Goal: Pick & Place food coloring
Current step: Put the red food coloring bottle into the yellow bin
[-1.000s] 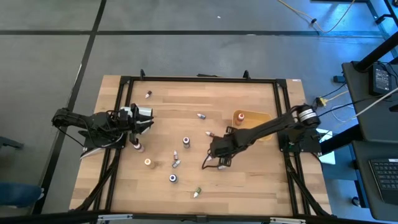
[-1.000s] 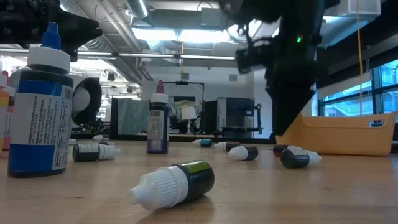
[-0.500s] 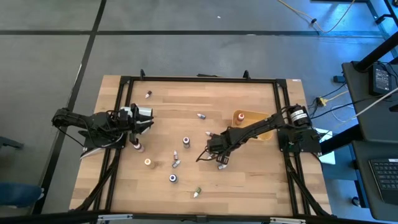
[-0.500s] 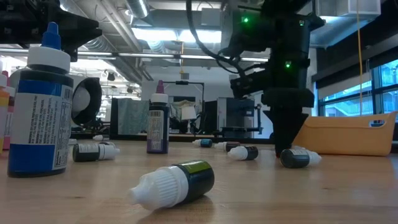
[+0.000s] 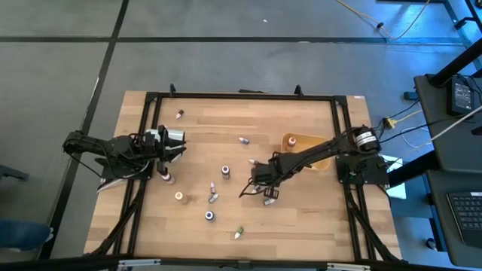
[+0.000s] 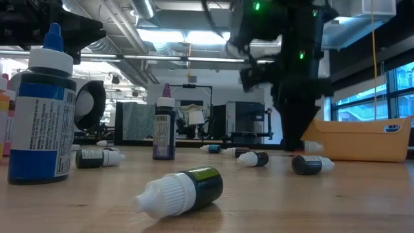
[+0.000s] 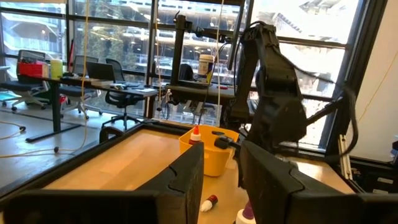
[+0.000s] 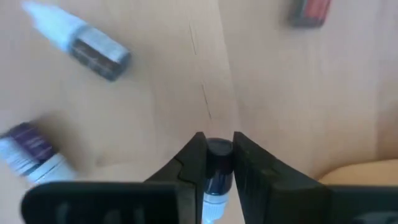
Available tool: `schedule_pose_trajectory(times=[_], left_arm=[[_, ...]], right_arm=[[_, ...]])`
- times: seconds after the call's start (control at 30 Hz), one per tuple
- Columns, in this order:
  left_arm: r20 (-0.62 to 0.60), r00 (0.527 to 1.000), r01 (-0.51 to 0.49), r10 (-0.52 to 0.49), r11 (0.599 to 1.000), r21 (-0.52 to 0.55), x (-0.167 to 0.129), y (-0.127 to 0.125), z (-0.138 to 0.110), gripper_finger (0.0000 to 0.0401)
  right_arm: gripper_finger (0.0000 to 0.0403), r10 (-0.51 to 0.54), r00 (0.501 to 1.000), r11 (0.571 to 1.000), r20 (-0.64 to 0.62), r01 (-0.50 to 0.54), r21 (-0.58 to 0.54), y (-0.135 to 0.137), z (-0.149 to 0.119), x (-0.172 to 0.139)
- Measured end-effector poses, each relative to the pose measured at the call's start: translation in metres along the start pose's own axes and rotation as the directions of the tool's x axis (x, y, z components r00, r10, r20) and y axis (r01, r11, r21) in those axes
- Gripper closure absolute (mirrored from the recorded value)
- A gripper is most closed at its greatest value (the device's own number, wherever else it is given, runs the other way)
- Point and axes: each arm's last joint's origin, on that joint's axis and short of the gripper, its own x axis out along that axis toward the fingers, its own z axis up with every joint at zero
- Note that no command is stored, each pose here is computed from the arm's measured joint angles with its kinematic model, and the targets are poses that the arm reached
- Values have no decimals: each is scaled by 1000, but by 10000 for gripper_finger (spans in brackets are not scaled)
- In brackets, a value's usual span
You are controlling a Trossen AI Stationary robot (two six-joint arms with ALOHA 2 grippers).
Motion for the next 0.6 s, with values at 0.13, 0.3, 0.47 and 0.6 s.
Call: schedule_pose_trajectory(times=[0.13, 0.3, 0.47, 0.6], left_arm=[[0, 1000, 0, 0, 1000, 0, 0, 0, 0, 295], [0, 1000, 0, 0, 1000, 0, 0, 0, 0, 296], [0, 1000, -1, 1, 1000, 0, 0, 0, 0, 298], [0, 1000, 0, 0, 1000, 0, 0, 0, 0, 299]], right_arm=[[339, 49, 992, 999, 114, -47, -22, -3, 5, -35], [337, 19, 982, 1000, 188, -15, -18, -19, -14, -78], [334, -136, 974, 982, 179, 109, 157, -46, -57, -92], [335, -148, 971, 966, 188, 101, 238, -61, -89, -80]])
